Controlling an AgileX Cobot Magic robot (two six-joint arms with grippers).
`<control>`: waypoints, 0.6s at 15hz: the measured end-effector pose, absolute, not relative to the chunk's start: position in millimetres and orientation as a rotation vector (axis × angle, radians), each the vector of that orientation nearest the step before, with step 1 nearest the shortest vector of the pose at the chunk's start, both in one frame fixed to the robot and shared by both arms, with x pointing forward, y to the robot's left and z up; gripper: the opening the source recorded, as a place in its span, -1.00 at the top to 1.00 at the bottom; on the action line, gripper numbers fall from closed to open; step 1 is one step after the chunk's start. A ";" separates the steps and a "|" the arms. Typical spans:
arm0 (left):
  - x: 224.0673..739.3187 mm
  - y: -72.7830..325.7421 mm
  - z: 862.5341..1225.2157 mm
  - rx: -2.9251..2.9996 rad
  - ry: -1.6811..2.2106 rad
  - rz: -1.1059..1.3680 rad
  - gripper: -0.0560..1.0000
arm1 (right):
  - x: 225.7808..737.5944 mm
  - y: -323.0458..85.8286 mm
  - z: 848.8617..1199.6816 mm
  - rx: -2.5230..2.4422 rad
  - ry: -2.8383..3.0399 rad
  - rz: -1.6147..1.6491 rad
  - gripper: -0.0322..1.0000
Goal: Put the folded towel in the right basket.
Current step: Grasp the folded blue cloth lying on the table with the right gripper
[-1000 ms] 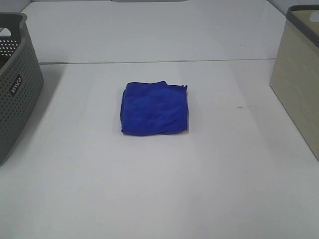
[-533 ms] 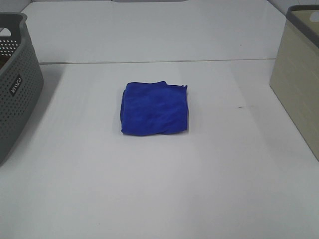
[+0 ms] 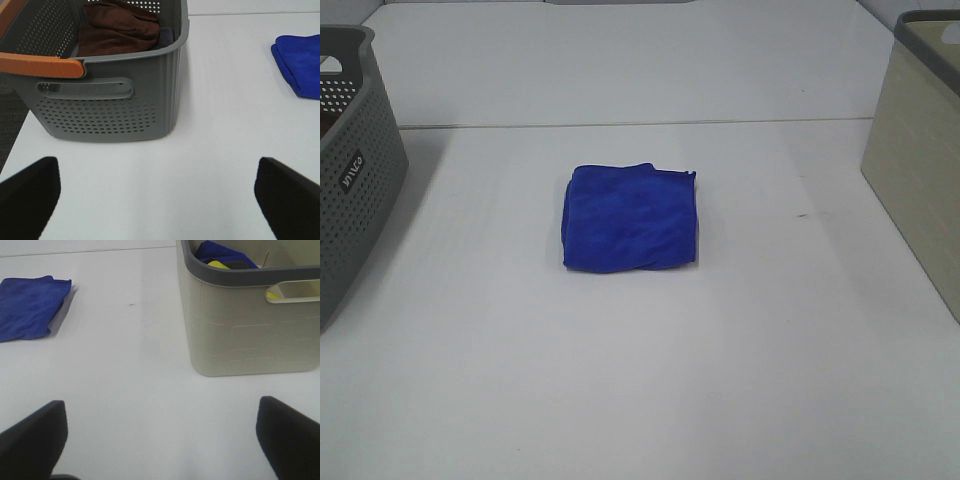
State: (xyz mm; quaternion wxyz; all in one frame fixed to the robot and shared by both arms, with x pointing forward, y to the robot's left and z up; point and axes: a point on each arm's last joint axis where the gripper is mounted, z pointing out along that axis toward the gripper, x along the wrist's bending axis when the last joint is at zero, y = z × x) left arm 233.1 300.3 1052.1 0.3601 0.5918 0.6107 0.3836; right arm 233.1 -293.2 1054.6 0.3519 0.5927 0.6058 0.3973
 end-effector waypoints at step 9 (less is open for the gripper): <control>233.0 301.1 1052.1 1.528 1.577 0.999 -0.96 | 233.1 -293.1 1054.6 1.534 1.568 1.029 -0.95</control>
